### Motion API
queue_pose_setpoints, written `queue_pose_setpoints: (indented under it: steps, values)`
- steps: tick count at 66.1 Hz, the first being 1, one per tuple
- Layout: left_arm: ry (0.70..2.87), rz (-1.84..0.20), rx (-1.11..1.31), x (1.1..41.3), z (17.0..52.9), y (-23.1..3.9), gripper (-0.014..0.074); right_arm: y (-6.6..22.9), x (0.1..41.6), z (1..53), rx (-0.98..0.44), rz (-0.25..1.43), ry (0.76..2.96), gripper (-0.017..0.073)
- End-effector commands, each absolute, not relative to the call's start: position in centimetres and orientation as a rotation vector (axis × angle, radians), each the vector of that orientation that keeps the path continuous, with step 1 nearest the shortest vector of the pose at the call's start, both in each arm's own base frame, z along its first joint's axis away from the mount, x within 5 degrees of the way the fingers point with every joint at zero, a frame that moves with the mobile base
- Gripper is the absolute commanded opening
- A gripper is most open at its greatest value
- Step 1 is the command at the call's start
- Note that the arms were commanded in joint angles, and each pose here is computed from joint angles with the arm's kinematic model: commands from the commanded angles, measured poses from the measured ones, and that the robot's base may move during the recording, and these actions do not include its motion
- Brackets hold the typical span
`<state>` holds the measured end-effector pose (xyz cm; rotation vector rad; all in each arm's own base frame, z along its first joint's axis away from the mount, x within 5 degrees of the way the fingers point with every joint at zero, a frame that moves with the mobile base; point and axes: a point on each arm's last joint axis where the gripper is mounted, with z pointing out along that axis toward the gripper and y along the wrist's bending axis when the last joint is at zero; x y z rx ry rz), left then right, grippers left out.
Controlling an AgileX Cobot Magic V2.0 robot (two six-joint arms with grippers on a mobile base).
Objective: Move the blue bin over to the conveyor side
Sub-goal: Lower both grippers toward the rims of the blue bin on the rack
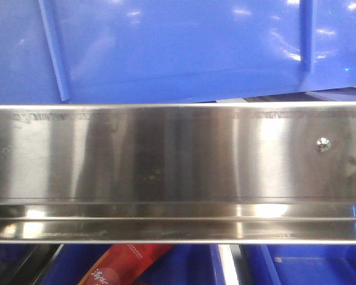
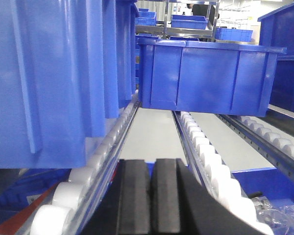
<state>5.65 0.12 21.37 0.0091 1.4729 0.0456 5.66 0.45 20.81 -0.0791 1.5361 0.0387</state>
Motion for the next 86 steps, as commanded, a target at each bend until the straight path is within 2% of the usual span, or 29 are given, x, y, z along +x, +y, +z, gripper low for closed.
queue_pose_setpoints:
  steps: [1, 41, 50, 53, 57, 73, 86]
  values:
    - [1.456, 0.039, -0.003, 5.6, 21.6, 0.1, -0.0009, 0.4, 5.6, 21.0, -0.084, 0.031, 1.518, -0.0080]
    - [1.438, 0.055, 0.012, 5.6, 21.7, 0.1, -0.0009, 0.4, 5.6, 21.0, -0.084, 0.031, 1.518, -0.0080]
    - [1.453, 0.050, 0.008, 5.6, 21.7, 0.1, -0.0009, 0.4, 5.5, 21.9, -0.071, 0.027, 1.418, -0.0080]
    - [1.433, 0.050, 0.008, 5.3, 22.8, 0.1, -0.0009, 0.2, 5.4, 22.7, -0.020, 0.065, 1.335, -0.0080]
    - [1.413, 0.053, 0.011, 4.9, 24.8, 0.1, -0.0009, 0.2, 5.1, 24.0, 0.000, 0.095, 1.329, -0.0080]
    - [1.523, 0.049, 0.016, 2.4, 31.7, 0.0, -0.0009, 0.8, 1.8, 32.1, -0.089, 0.145, 1.584, -0.0080]
    - [1.870, 0.035, 0.022, 4.0, 36.1, 0.0, -0.0009, 1.3, 3.7, 38.1, -0.132, 0.164, 1.822, -0.0080]
